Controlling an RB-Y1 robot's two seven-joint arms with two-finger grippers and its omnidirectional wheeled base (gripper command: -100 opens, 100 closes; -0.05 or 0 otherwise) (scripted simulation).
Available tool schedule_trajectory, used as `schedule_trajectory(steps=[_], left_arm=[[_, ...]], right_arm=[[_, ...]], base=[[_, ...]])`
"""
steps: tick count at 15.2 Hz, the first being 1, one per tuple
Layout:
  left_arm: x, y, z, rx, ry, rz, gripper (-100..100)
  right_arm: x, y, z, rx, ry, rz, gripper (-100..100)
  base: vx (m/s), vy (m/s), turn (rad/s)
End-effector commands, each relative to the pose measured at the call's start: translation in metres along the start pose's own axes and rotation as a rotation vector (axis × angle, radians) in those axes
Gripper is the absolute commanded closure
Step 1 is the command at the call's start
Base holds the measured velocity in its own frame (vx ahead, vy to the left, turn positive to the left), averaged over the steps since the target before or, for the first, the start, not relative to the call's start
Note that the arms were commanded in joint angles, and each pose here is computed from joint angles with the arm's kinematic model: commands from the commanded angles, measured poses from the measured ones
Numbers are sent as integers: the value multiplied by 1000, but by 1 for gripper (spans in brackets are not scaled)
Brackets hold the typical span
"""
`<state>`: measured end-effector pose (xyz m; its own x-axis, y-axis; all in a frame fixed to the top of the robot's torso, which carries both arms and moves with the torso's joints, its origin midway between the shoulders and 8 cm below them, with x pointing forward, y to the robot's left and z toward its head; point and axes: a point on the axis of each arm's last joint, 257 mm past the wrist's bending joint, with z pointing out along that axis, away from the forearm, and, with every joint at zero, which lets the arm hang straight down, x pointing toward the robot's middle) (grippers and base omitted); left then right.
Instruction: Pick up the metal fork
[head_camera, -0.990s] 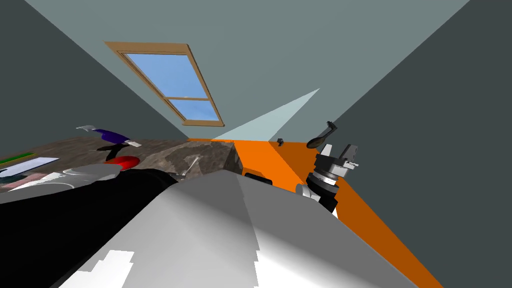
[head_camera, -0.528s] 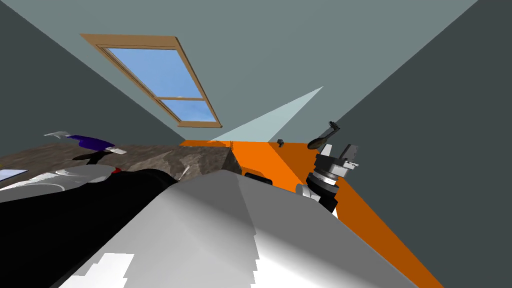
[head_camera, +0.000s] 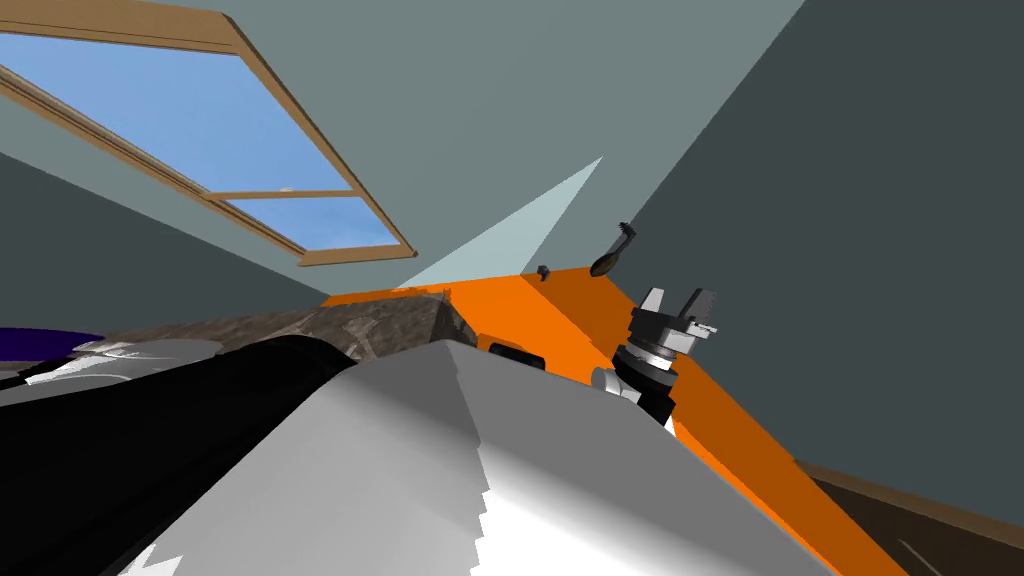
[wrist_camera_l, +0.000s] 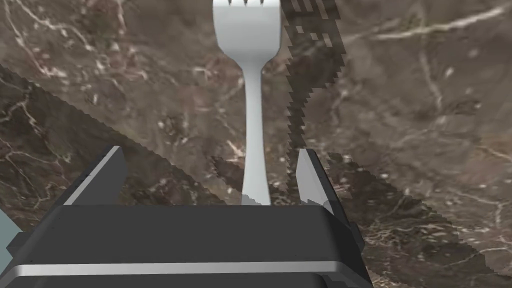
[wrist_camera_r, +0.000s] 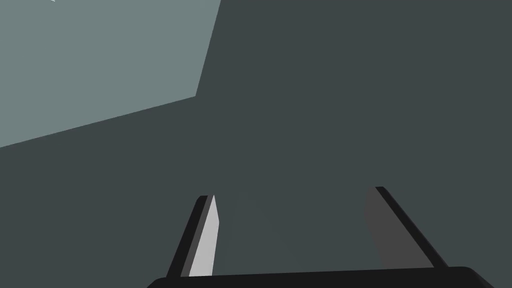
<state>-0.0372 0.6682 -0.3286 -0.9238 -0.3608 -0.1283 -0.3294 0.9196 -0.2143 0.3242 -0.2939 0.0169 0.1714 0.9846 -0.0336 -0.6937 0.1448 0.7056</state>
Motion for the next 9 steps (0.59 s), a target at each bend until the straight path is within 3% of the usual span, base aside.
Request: schedule_trajectory(steps=[1, 2, 5, 6, 9], left_arm=[[2, 3, 1, -4, -4, -21, -100], [4, 7, 2, -10, -16, -66, -100], [5, 11, 3, -16, -27, -110, -100], [5, 11, 3, -16, -27, -110, -100], [6, 16, 8, -19, -50, -187, -100]], right_arm=[[0, 0, 0, 0, 0, 0, 0], [0, 0, 0, 0, 0, 0, 0], [0, 0, 0, 0, 0, 0, 0], [0, 0, 0, 0, 0, 0, 0], [0, 0, 0, 0, 0, 0, 0]], base=[[-176, -10, -88], [-139, -34, -284], [-172, -38, -343], [-168, -8, -77], [-223, -24, -312]])
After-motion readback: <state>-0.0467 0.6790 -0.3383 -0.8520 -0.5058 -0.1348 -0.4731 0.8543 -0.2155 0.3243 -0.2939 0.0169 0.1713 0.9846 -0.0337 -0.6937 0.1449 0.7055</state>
